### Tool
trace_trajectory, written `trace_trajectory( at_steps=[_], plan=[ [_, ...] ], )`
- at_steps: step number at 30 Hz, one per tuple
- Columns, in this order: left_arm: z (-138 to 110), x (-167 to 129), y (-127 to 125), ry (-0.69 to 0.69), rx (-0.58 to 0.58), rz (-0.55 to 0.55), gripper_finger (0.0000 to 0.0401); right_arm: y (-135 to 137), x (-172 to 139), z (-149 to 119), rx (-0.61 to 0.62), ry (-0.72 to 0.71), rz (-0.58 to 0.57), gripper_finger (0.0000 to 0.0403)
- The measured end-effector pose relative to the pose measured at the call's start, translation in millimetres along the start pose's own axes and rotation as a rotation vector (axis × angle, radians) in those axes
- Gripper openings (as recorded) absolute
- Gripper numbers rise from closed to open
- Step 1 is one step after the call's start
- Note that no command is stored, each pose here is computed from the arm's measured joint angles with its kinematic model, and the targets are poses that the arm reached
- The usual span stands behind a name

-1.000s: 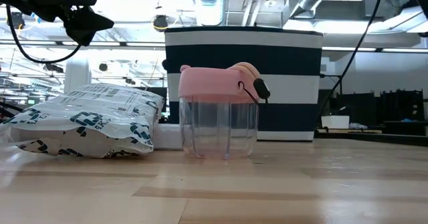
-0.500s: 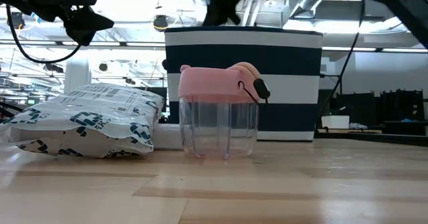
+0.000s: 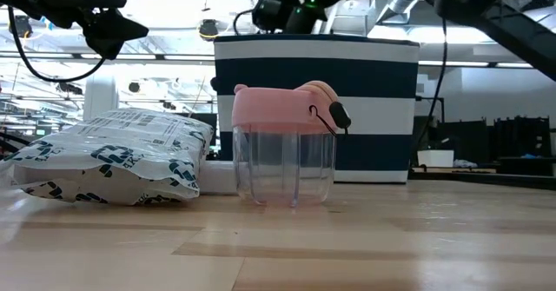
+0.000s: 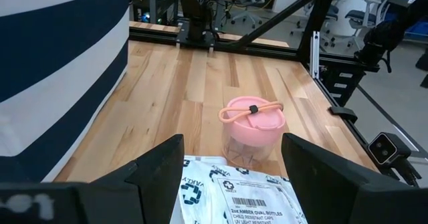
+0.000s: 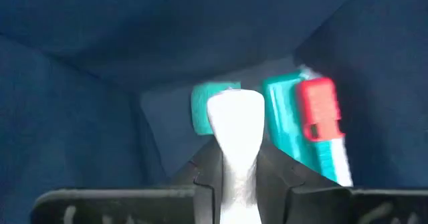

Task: Pick & place medical supplies in basket/bin
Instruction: Put the white bandage into the blue bin, then put the pink tumbler into the blue bin

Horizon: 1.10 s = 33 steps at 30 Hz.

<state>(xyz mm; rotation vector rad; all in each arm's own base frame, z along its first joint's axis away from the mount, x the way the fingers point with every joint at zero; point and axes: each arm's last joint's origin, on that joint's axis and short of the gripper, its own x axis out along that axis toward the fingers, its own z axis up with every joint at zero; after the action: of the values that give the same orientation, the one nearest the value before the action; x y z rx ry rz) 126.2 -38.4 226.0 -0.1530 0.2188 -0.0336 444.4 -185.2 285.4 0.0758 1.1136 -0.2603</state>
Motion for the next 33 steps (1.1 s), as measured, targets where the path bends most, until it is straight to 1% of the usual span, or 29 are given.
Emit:
trace_trajectory(
  at_steps=[4, 8, 11, 15, 22, 25, 29, 33],
  plan=[
    [0, 0, 0, 0.000, 0.001, 0.000, 0.0241, 1, 5, -4, -0.004, 0.044, 0.012, 0.0052],
    [0, 0, 0, 0.000, 0.001, 0.000, 0.0241, 4, 5, -3, -0.029, 0.040, 0.009, 0.0054],
    [0, 0, 0, 0.000, 0.002, 0.000, 0.0241, 5, 5, -3, -0.028, 0.042, 0.009, 0.0065],
    [0, 0, 0, 0.000, 0.002, 0.001, 0.0241, 5, 5, -7, -0.027, 0.086, 0.015, 0.0099],
    [0, 0, 0, 0.000, 0.002, 0.001, 0.0241, 8, 3, -6, -0.029, 0.083, 0.004, 0.0192],
    [0, 0, 0, 0.001, 0.002, 0.000, 0.0241, 7, -2, -7, -0.026, 0.082, 0.004, 0.0223],
    [-1, 0, 0, 0.008, 0.005, 0.002, 0.0241, 8, -6, -8, -0.024, 0.091, 0.006, 0.0245],
    [-2, 0, 0, 0.017, 0.007, 0.004, 0.0241, 9, -24, -8, -0.032, 0.079, -0.041, 0.0248]
  ],
)
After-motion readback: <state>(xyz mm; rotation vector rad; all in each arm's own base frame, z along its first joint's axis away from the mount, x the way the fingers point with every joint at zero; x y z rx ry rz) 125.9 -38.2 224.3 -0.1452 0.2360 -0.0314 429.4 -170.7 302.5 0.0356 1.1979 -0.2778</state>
